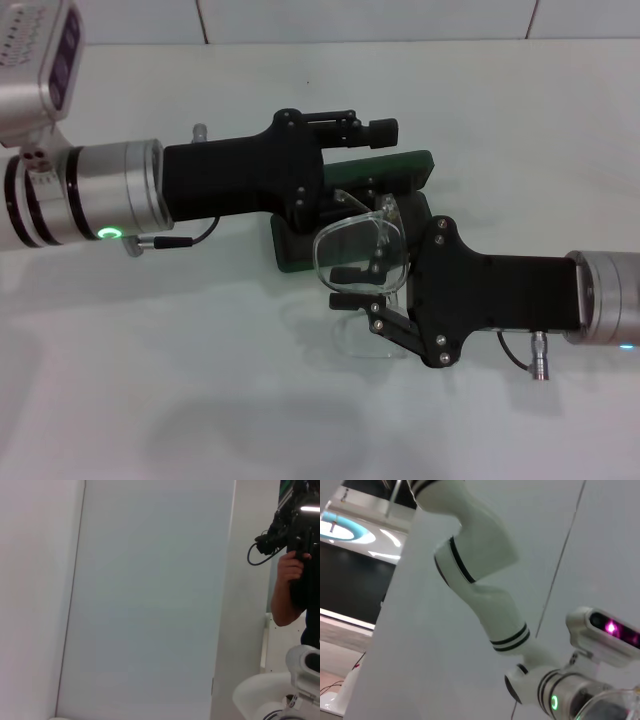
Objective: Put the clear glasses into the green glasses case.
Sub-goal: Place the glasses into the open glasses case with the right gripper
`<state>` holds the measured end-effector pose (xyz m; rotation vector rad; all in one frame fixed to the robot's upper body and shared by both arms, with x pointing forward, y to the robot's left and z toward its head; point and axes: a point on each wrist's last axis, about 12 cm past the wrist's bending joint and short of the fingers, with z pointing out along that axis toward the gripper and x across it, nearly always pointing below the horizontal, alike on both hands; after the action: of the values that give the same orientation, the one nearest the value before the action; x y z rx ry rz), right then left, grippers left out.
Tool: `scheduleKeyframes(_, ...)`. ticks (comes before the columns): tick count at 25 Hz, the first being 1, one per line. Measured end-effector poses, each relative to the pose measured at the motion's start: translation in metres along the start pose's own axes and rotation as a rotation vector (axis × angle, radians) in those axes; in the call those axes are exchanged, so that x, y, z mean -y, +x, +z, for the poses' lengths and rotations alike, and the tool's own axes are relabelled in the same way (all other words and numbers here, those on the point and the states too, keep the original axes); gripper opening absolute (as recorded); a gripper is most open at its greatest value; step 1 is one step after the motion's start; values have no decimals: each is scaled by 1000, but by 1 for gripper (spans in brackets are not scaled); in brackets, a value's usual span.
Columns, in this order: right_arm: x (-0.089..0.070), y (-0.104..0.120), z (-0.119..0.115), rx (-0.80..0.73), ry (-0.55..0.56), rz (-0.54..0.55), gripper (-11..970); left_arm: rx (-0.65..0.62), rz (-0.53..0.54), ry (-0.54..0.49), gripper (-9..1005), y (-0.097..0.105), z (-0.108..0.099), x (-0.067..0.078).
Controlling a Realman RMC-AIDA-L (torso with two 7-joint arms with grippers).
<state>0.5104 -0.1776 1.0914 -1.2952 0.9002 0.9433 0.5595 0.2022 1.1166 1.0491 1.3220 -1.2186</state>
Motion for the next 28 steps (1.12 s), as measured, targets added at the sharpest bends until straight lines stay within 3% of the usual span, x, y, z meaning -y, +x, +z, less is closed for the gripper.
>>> scheduleKeyframes(7, 0, 0, -3, -8, 5, 0, 102, -1, -4, -12, 536, 3, -3, 1)
scheduleKeyframes(13, 14, 6, -8, -120, 76, -60, 101, 3, 19, -222, 539, 11, -28, -9)
scheduleKeyframes(19, 35, 7, -5, -454, 144, -262, 101, 44, 37, -408, 541, 9, -65, -14)
scheduleKeyframes(24, 36, 11, 23, -696, 70, -404, 100, 52, 29, -448, 544, 13, -76, -11)
scheduleKeyframes(28, 31, 19, 37, -795, 39, -512, 100, 46, 26, -456, 545, 15, -75, -11)
